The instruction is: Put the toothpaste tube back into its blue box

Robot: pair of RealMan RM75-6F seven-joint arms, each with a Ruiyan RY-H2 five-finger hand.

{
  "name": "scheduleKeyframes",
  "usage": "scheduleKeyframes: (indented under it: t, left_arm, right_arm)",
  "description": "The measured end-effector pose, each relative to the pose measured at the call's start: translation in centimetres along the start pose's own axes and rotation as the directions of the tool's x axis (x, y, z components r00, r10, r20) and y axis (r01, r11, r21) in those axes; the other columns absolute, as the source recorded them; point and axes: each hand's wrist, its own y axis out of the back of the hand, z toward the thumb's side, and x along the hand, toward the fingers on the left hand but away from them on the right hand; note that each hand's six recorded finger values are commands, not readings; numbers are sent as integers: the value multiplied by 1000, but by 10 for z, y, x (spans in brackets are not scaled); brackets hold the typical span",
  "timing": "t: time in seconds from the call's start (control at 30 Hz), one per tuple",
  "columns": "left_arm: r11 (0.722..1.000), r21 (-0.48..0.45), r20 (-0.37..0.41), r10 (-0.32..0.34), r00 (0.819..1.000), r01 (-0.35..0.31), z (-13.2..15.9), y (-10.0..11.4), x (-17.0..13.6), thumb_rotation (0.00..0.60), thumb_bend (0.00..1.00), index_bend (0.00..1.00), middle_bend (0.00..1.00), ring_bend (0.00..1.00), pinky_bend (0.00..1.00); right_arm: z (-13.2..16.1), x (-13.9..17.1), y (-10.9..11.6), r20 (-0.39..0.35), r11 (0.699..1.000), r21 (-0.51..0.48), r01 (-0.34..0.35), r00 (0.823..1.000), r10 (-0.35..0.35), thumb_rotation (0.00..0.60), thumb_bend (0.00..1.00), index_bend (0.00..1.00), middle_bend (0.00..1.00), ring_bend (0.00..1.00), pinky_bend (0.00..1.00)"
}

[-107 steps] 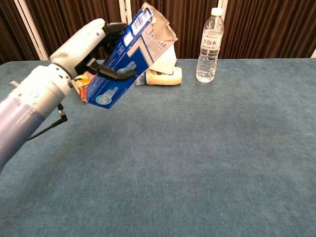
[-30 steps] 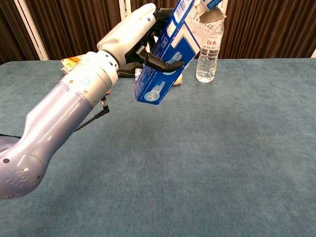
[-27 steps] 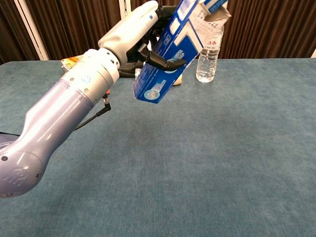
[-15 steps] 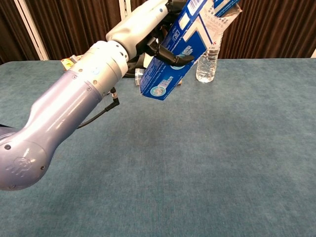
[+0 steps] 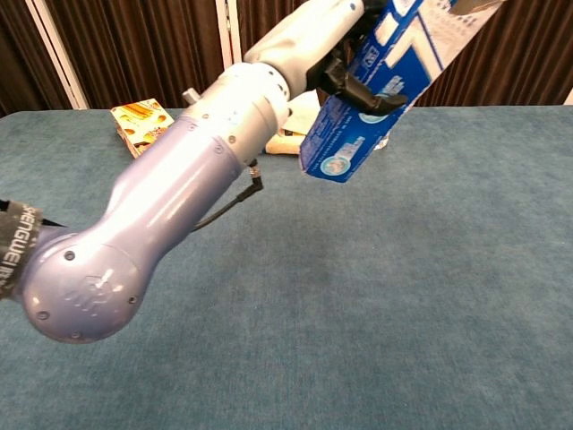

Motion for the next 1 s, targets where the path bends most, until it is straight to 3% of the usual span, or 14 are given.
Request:
scheduleKeyframes:
  t: [0.17,0.5,1.0]
  left_arm:
    - [1000,-18,13,17,1000,-17,14,0,10,600,370,330,495,491,547]
    - [996,-53,38,67,997,-65,32,8,19,600,370,330,492,491,547]
    - [974,-141,13,180,984,-177,26,26,22,600,371,330,490,491,545]
  right_arm:
    - [-1,1,5,2,999,-9,42,999,-42,600,628,814,801,594,696]
    - [-7,6,8,18,996,4,84,996,-84,600,375,587,664,432,606]
    - [-20,16,14,39,988,80,129,990,-132,600,311,483,602,335,561]
